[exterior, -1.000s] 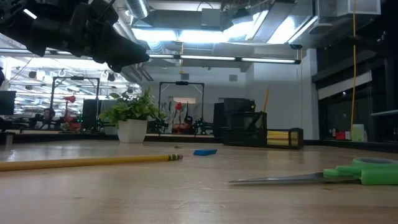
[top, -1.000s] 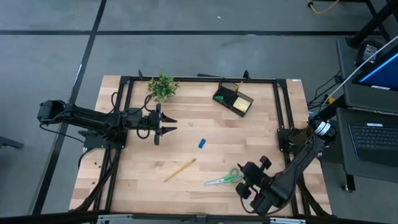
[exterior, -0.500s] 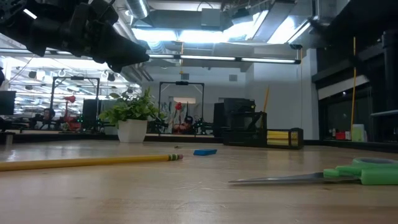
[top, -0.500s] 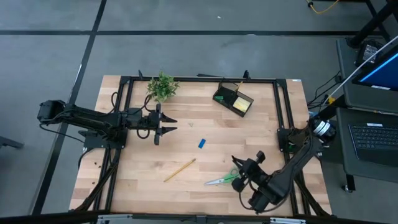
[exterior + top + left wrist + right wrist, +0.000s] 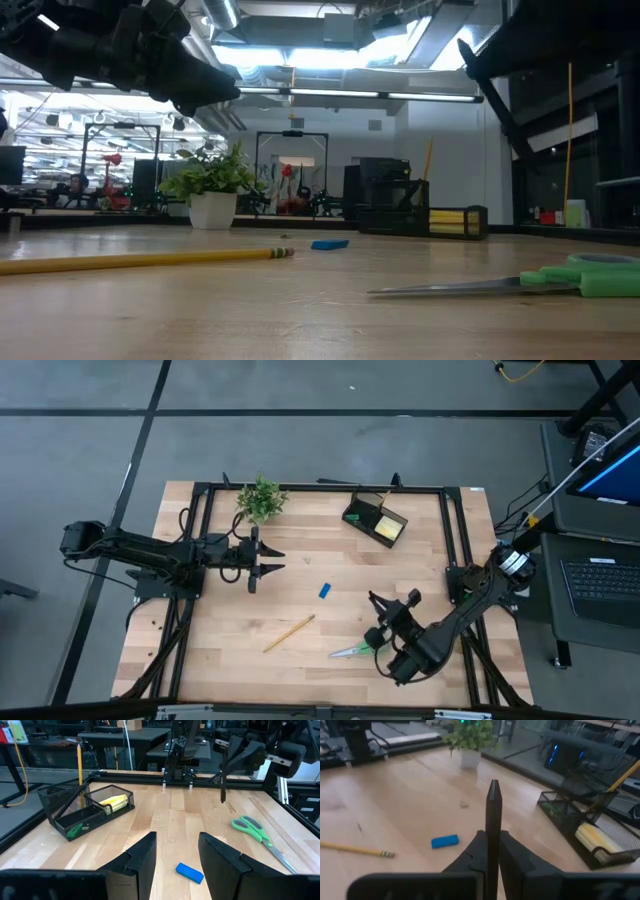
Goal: Pick and place office supplies into organizer
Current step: Put the black pen into the black desk organizer
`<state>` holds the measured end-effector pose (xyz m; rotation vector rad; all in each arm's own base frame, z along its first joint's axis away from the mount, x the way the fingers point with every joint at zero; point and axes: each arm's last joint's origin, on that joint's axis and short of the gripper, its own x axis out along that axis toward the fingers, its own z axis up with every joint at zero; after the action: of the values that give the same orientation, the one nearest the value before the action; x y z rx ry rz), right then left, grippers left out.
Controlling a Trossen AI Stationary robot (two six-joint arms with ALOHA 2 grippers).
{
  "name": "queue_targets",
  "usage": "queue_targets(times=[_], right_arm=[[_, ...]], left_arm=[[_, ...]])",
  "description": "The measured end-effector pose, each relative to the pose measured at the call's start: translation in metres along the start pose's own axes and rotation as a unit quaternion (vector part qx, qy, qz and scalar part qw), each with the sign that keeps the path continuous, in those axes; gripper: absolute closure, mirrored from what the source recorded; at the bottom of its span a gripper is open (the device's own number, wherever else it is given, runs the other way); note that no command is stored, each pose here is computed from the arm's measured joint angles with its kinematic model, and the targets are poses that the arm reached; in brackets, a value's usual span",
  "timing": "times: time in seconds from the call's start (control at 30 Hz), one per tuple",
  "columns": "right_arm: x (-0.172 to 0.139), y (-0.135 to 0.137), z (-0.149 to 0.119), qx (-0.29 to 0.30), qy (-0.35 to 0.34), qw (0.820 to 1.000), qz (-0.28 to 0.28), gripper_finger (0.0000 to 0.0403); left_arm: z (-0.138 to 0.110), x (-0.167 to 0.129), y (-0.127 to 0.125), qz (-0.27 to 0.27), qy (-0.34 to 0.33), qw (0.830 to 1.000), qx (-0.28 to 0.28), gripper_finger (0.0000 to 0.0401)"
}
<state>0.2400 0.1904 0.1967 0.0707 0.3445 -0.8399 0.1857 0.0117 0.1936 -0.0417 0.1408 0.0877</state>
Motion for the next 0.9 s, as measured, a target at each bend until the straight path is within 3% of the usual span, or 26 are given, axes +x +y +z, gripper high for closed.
queue_targets(times=[0.9], right_arm=[[0.049,-0.012,0.029,0.035,-0.065,0.994,-0.079,0.0374]], left_arm=[[0.000,0.000,0.000,0.000,0.000,1.000,0.000,0.0260]])
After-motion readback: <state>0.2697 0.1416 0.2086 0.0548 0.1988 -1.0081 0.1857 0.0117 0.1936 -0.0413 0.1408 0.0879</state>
